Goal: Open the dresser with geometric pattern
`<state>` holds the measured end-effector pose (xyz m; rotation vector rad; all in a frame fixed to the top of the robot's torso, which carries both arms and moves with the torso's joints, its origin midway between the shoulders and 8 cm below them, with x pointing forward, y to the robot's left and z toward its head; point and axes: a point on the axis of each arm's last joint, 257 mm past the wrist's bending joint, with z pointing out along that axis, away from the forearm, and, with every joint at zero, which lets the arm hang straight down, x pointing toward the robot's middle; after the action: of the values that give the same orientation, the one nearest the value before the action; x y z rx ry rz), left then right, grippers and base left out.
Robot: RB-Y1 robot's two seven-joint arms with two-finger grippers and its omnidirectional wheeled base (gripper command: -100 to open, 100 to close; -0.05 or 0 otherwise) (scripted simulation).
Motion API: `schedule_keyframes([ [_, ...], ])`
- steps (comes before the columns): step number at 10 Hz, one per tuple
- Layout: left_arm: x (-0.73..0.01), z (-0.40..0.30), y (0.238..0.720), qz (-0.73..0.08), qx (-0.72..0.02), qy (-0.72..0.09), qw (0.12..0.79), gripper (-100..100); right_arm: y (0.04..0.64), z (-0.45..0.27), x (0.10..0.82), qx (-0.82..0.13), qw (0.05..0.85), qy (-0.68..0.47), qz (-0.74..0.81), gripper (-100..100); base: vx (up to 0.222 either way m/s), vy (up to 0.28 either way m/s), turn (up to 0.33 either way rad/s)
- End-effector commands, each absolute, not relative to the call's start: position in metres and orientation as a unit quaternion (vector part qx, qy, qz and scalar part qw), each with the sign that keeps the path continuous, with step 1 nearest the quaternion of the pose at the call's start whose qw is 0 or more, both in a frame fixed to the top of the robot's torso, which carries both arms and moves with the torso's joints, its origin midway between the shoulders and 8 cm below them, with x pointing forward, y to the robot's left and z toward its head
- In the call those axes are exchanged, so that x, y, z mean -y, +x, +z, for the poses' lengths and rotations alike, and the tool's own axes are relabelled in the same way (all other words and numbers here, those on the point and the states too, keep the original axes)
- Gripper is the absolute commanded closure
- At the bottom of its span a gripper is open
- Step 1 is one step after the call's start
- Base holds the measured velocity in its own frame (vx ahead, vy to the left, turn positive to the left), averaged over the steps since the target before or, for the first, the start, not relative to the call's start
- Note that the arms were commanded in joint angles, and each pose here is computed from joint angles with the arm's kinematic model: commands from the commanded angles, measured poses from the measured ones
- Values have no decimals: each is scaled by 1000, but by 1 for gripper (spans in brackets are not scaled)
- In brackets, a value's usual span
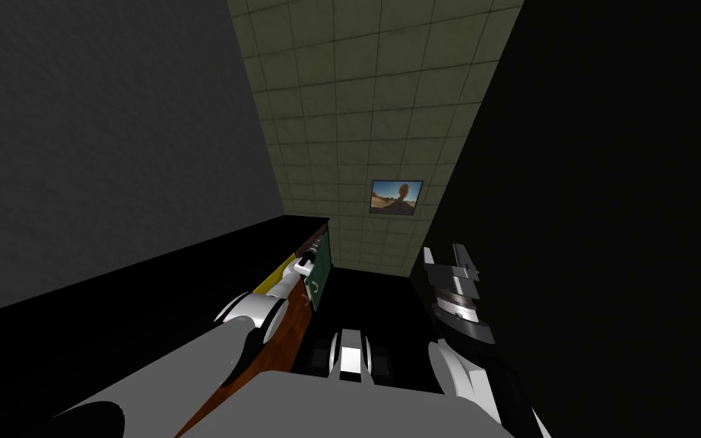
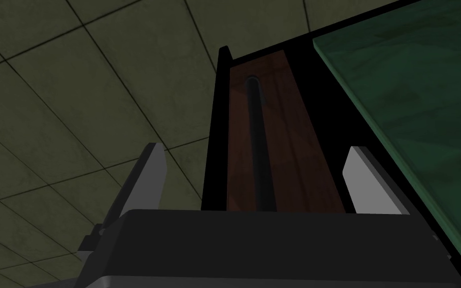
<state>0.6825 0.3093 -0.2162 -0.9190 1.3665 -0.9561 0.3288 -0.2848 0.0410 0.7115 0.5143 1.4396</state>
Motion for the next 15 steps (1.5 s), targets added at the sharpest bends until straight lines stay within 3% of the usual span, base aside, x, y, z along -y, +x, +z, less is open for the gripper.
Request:
schedule_keyframes([
  [1, -332, -214, 678, -398, -578, -404, 587, -100, 329, 41, 285, -228, 665, 315, 638, 0, -4, 4, -185],
  [9, -374, -213, 668, -377, -565, -422, 601, -100, 329, 41, 285, -228, 665, 315, 637, 0, -1, 4, -89],
  [10, -353, -213, 673, -388, -571, -413, 594, 100, 329, 41, 285, -228, 665, 315, 637, 0, 4, -4, 238],
  [15, -301, -216, 684, -413, -587, -390, 577, 100, 329, 41, 285, -228, 665, 315, 637, 0, 4, -6, 176],
])
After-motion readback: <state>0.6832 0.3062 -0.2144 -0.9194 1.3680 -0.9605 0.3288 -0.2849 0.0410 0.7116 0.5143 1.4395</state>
